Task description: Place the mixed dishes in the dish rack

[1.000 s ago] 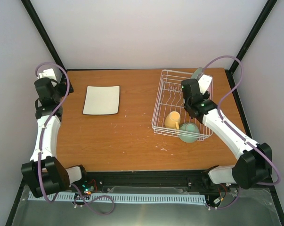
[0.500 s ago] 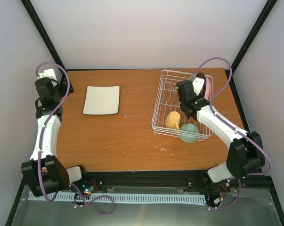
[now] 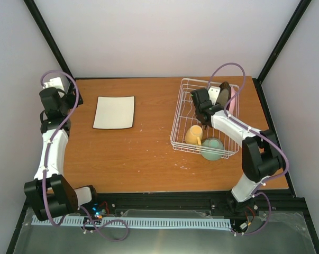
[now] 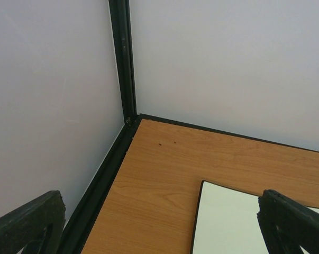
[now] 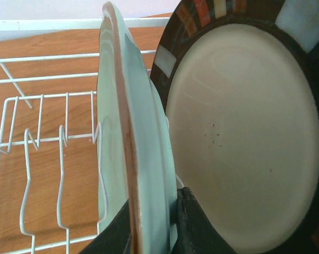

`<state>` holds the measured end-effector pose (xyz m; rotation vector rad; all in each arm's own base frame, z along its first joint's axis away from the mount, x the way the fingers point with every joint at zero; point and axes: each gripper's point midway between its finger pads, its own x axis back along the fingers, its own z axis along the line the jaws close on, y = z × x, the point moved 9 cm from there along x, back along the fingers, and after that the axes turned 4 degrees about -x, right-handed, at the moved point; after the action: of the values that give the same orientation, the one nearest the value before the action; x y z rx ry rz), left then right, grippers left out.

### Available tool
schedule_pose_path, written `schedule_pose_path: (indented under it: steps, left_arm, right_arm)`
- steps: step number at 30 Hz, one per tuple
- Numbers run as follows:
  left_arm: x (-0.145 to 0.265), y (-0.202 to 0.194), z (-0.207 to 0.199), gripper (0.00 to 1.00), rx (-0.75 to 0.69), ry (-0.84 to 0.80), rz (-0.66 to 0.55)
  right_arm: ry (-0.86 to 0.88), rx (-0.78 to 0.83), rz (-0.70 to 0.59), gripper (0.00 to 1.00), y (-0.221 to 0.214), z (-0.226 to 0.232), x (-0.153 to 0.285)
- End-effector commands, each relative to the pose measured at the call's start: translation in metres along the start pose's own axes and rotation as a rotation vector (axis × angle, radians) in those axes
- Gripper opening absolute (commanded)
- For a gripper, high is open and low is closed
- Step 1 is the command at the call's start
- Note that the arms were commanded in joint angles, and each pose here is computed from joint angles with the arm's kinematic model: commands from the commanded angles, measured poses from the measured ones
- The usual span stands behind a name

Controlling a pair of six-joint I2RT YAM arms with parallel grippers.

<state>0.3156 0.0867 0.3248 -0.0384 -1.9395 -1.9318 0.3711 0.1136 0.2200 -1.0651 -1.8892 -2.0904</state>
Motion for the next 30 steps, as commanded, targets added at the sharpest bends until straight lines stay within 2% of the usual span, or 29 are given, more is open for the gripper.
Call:
schedule_pose_path:
  steps: [1,3,6,9,11,17,24,30]
  left_arm:
    - [-0.003,0.000,-0.002,1.00,-0.015,-0.004,-0.007]
    - [-0.008,-0.002,-0.002,1.00,-0.004,-0.012,0.018]
    - [-0.018,-0.010,-0.005,1.00,0.019,-0.036,0.073]
    - [-0.029,-0.017,-0.008,1.00,0.041,-0.076,0.116]
    - [-0.037,-0.027,-0.011,1.00,0.056,-0.120,0.180]
    - [-0.059,-0.049,-0.005,1.00,0.181,-0.286,0.280]
    - [-0.089,-0.079,0.018,0.99,0.326,-0.493,0.394]
    - [-0.122,-0.106,0.026,0.76,0.386,-0.588,0.502]
  right_arm:
    - [0.048,-0.113,-0.081,0.04,0.027,0.010,0.004]
    - [0.036,-0.107,-0.071,0.15,0.024,0.011,0.001]
    - [0.018,-0.102,-0.062,0.41,0.022,0.010,-0.001]
    - [0.012,-0.104,-0.069,0.55,0.024,0.007,0.002]
    - [0.007,-0.108,-0.080,0.61,0.026,0.005,0.006]
    - [0.013,-0.143,-0.151,0.67,0.044,-0.010,0.030]
    - [0.031,-0.226,-0.330,0.74,0.079,-0.050,0.088]
    - [0.091,-0.270,-0.465,0.77,0.099,-0.079,0.132]
